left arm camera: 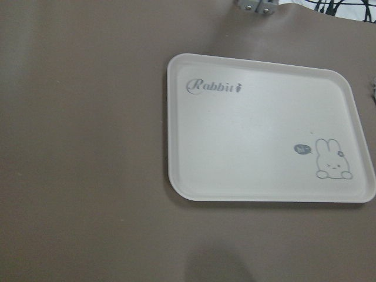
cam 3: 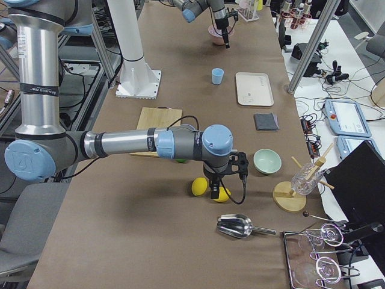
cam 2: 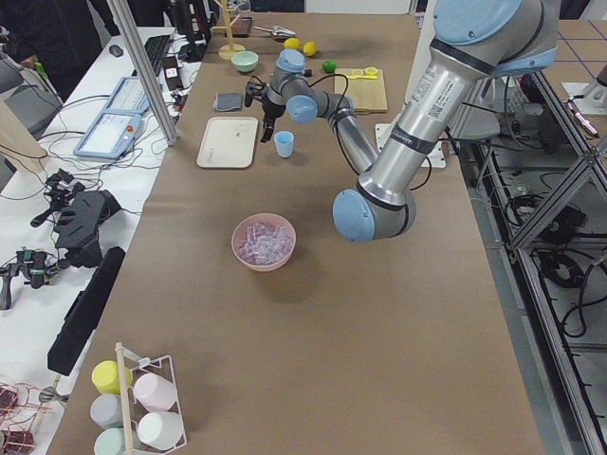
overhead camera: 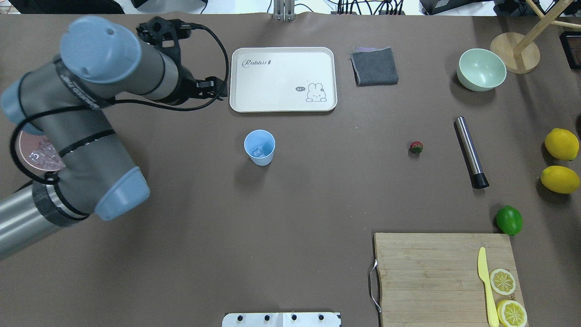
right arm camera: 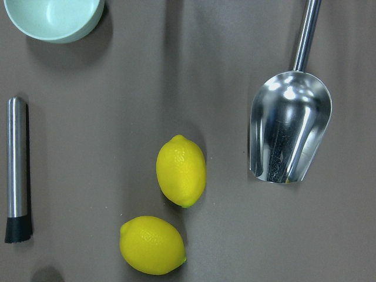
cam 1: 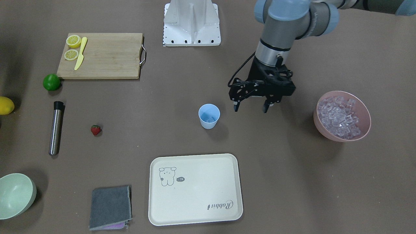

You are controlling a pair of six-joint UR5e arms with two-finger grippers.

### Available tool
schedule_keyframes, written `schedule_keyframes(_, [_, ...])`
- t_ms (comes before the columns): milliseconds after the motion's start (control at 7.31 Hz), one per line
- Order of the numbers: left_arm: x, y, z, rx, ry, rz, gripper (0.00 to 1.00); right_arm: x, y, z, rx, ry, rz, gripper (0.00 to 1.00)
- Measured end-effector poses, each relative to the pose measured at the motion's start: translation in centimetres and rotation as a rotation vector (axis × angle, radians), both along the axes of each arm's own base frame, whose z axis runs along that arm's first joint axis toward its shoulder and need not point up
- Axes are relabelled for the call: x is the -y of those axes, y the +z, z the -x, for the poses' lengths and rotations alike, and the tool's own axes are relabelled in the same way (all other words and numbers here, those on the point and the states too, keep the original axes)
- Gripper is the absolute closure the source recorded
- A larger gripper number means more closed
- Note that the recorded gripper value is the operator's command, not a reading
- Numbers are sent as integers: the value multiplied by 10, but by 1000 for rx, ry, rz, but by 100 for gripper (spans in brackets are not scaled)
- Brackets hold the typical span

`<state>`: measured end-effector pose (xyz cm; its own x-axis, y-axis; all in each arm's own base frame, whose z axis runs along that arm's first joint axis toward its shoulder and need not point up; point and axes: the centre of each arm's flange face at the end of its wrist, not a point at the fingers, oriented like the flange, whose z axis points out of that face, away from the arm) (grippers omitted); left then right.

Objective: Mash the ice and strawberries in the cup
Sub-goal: 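Move the left gripper back over the pink bowl of ice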

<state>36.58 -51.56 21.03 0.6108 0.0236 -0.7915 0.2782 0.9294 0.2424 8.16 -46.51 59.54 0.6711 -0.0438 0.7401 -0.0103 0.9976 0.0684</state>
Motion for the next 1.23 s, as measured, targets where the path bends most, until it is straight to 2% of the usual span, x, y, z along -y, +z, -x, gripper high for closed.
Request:
schedule_keyframes(411, [33,88,121,161,70,-14,3,2,1,1,8,-3,2,0])
schedule_keyframes(684, [40,146,179,229,102,-4,3,4,-6,4,39,-6,-8,0])
schedule_keyframes(958, [34,180,199,243,87,36,3,9,-11,5,50,-6,-15,0])
schedule_keyframes(1232, [35,197,197,234,43,109,3,11,-9,6,49,-7,-8,0])
